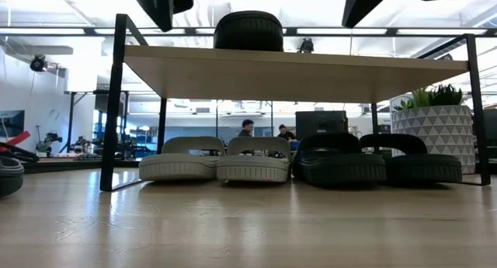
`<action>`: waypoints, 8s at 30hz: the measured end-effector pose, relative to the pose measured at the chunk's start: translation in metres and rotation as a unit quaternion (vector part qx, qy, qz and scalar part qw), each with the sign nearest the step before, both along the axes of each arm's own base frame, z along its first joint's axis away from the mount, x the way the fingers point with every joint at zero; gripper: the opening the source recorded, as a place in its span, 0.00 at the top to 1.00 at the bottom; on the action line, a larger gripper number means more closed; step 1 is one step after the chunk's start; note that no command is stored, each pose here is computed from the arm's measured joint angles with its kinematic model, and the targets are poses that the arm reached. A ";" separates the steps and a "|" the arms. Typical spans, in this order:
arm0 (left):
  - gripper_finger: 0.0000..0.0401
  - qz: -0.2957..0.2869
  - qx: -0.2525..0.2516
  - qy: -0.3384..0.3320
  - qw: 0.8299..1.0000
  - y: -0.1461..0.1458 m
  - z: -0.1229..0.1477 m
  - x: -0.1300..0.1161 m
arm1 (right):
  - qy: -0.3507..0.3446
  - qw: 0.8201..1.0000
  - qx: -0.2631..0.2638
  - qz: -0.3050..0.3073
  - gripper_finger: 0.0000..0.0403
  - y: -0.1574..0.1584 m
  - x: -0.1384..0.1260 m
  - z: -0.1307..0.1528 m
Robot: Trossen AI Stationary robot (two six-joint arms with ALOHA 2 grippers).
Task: Pick and place slides into the shelf
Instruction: Adjust the shelf on the table, then put the black slide on the shelf, then adjust the black slides on the shelf
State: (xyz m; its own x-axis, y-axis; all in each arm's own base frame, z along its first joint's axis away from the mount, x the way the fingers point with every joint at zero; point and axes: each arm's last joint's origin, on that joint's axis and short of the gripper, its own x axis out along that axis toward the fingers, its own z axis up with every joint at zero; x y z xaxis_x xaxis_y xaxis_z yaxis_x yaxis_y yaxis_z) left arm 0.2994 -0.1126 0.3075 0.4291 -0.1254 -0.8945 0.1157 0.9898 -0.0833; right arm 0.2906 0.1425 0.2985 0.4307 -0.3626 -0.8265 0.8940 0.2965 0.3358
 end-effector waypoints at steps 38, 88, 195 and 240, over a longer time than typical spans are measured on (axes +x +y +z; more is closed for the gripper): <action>1.00 0.014 0.175 0.090 0.980 -0.009 -0.047 0.004 | 0.002 1.000 -0.019 -0.022 0.98 0.018 -0.020 -0.001; 0.47 0.047 0.060 0.071 0.995 -0.125 -0.067 -0.129 | -0.102 0.986 0.113 0.068 0.59 0.161 -0.031 -0.079; 1.00 0.069 0.449 -0.098 0.885 0.106 0.028 0.169 | -0.423 0.881 -0.212 -0.004 0.67 0.086 -0.098 0.082; 0.62 0.023 0.343 -0.086 0.935 0.073 0.054 0.135 | -0.414 0.882 -0.225 0.005 0.68 0.086 -0.098 0.082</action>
